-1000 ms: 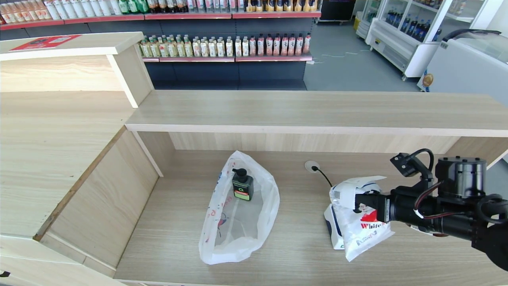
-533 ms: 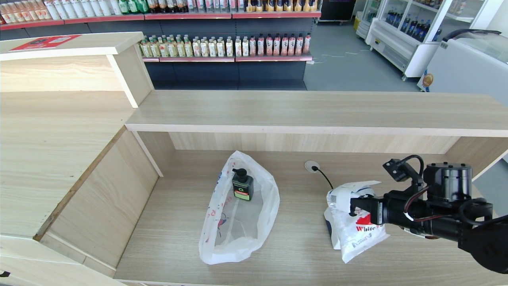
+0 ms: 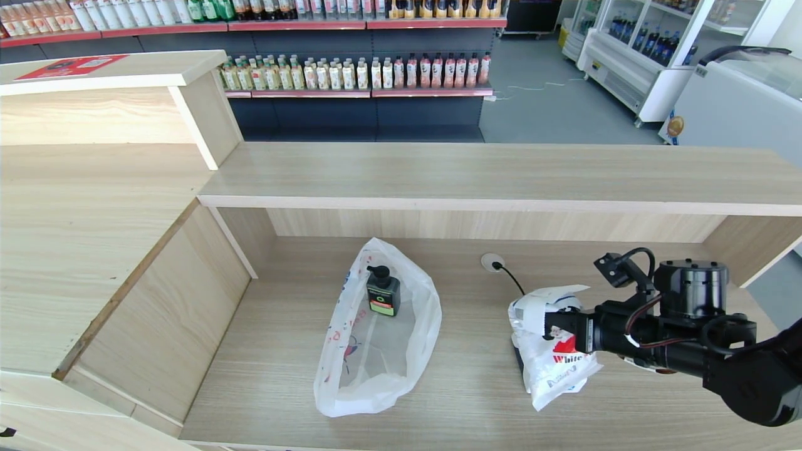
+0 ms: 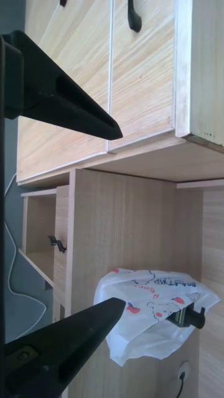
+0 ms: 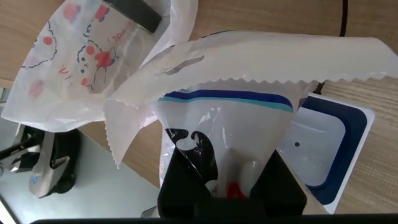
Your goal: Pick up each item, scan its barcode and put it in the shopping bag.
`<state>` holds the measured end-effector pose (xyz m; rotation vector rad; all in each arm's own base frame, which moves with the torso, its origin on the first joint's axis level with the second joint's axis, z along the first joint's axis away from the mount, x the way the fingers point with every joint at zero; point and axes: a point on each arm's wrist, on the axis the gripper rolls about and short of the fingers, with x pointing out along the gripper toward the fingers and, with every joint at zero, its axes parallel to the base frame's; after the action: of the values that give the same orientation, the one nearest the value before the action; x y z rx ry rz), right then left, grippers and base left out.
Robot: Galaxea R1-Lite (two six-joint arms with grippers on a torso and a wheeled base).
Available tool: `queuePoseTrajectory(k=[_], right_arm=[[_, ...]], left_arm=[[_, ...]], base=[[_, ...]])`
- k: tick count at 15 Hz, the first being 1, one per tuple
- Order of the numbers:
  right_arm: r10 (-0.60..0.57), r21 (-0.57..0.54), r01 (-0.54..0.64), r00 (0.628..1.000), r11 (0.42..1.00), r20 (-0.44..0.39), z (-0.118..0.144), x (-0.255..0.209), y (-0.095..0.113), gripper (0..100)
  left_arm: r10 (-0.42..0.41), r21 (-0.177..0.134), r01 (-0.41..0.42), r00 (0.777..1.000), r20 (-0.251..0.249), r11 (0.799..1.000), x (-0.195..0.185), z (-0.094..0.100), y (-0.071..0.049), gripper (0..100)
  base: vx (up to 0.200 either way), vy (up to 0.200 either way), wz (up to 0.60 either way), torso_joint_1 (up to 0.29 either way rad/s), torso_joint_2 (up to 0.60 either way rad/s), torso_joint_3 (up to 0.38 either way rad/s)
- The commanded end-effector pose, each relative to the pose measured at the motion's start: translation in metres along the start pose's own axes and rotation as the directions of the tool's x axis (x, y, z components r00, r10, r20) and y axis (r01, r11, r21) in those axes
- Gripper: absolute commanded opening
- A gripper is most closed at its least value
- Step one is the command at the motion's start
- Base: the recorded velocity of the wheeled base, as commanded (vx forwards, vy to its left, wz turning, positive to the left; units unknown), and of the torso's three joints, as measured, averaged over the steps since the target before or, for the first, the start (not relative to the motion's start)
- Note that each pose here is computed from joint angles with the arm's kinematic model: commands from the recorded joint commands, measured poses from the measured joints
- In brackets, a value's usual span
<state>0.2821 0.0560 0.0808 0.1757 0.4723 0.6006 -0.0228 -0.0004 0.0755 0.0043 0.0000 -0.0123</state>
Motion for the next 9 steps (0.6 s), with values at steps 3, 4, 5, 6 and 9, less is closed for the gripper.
queuePoseTrajectory(k=[3, 4, 5, 6, 9], right_arm=[[0.031, 0.004, -0.031, 1.000, 1.000, -0.004, -0.0018, 0.0029, -0.0041, 0], [0.037, 0.005, -0.037, 0.999, 0.999, -0.006, -0.0022, 0.0028, -0.0039, 0], [0.039, 0.004, -0.038, 0.999, 0.999, -0.005, -0.0018, 0.0029, -0.0039, 0], [0.038, 0.003, -0.038, 0.999, 0.999, -0.006, -0.0023, 0.0034, -0.0042, 0], [0.040, -0.007, -0.040, 0.999, 0.999, 0.008, -0.0019, 0.0057, -0.0054, 0]], left_arm=[[0.000, 0.000, 0.000, 1.000, 0.000, 1.000, 0.0000, 0.0000, 0.0000, 100], [0.000, 0.000, 0.000, 1.000, 0.000, 1.000, 0.0000, 0.0000, 0.0000, 100], [0.000, 0.000, 0.000, 1.000, 0.000, 1.000, 0.0000, 0.0000, 0.0000, 100], [0.000, 0.000, 0.000, 1.000, 0.000, 1.000, 0.0000, 0.0000, 0.0000, 100], [0.000, 0.000, 0.000, 1.000, 0.000, 1.000, 0.0000, 0.0000, 0.0000, 100]], base=[[0.000, 0.000, 0.00, 0.000, 0.00, 0.000], [0.000, 0.000, 0.00, 0.000, 0.00, 0.000], [0.000, 0.000, 0.00, 0.000, 0.00, 0.000], [0.000, 0.000, 0.00, 0.000, 0.00, 0.000], [0.000, 0.000, 0.00, 0.000, 0.00, 0.000]])
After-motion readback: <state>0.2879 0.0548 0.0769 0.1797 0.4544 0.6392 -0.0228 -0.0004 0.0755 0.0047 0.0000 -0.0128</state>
